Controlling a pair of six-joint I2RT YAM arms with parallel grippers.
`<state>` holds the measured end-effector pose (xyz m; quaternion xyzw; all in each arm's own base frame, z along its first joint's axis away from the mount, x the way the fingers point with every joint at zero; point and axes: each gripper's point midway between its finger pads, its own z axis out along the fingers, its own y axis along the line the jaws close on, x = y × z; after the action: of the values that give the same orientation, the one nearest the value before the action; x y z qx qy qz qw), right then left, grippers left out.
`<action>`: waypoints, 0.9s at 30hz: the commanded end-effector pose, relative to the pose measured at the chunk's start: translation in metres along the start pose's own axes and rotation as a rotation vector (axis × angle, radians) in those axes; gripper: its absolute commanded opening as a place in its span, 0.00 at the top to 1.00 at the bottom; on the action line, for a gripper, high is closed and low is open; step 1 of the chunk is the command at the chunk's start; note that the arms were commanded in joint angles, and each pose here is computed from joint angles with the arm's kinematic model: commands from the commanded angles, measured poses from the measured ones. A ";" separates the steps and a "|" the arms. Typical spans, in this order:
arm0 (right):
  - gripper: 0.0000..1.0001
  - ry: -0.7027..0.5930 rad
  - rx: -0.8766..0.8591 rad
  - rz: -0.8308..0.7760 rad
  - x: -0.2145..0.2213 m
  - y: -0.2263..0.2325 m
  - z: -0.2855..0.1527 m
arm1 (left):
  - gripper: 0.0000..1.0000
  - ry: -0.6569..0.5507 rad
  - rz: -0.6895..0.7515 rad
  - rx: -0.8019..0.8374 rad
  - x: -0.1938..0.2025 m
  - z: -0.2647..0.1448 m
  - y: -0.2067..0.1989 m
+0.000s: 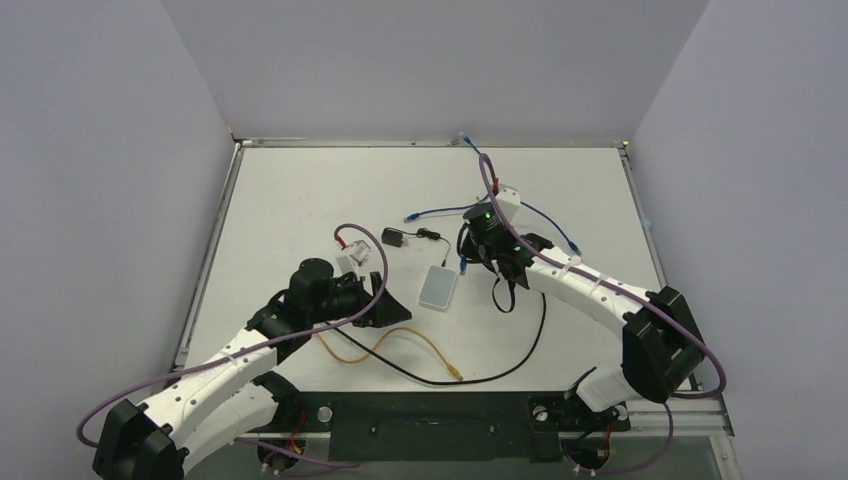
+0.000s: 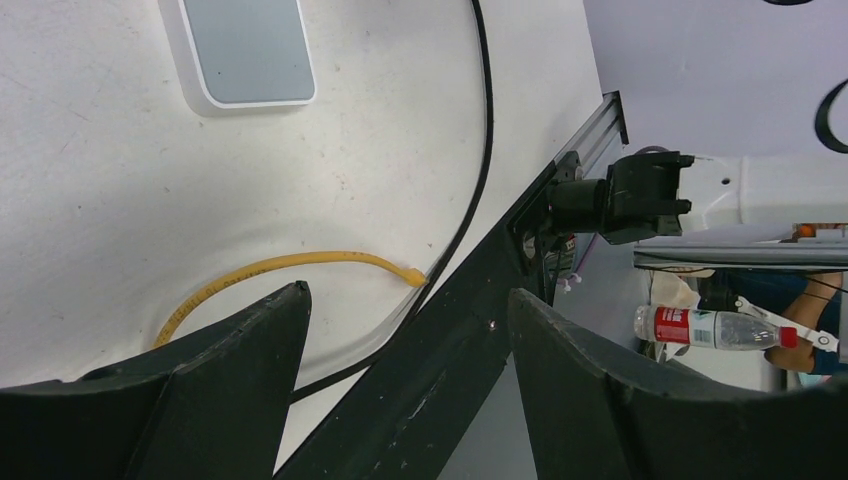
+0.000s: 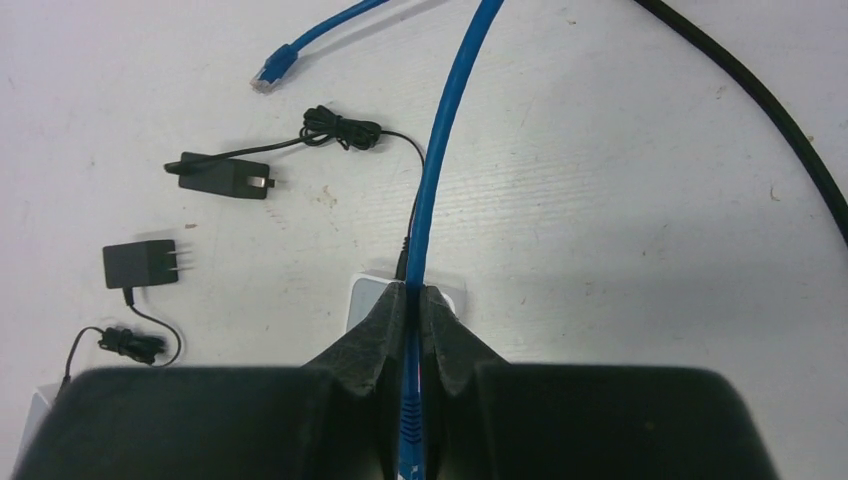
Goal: Insert the plug into the switch port
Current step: Pick up the connector from the center of the board.
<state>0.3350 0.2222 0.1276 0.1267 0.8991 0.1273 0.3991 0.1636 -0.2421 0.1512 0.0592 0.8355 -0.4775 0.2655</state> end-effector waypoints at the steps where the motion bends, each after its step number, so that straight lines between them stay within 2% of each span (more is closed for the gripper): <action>1: 1.00 -0.030 -0.036 0.012 -0.007 0.009 -0.019 | 0.30 -0.077 0.115 0.042 -0.031 0.009 -0.031; 12: 1.00 -0.031 -0.114 0.006 0.002 0.027 -0.042 | 0.32 -0.062 0.233 -0.083 -0.034 0.050 -0.047; 19: 1.00 -0.037 -0.144 0.009 0.004 0.032 -0.051 | 0.34 -0.061 0.252 -0.155 -0.036 0.072 -0.046; 27: 1.00 -0.027 -0.167 0.018 0.010 0.037 -0.051 | 0.34 -0.084 0.247 -0.167 -0.042 0.084 -0.050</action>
<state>0.2931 0.2462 0.1491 0.0930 0.8945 0.1731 0.4017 0.1987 -0.3194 0.1481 0.1249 0.8678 -0.3584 0.3208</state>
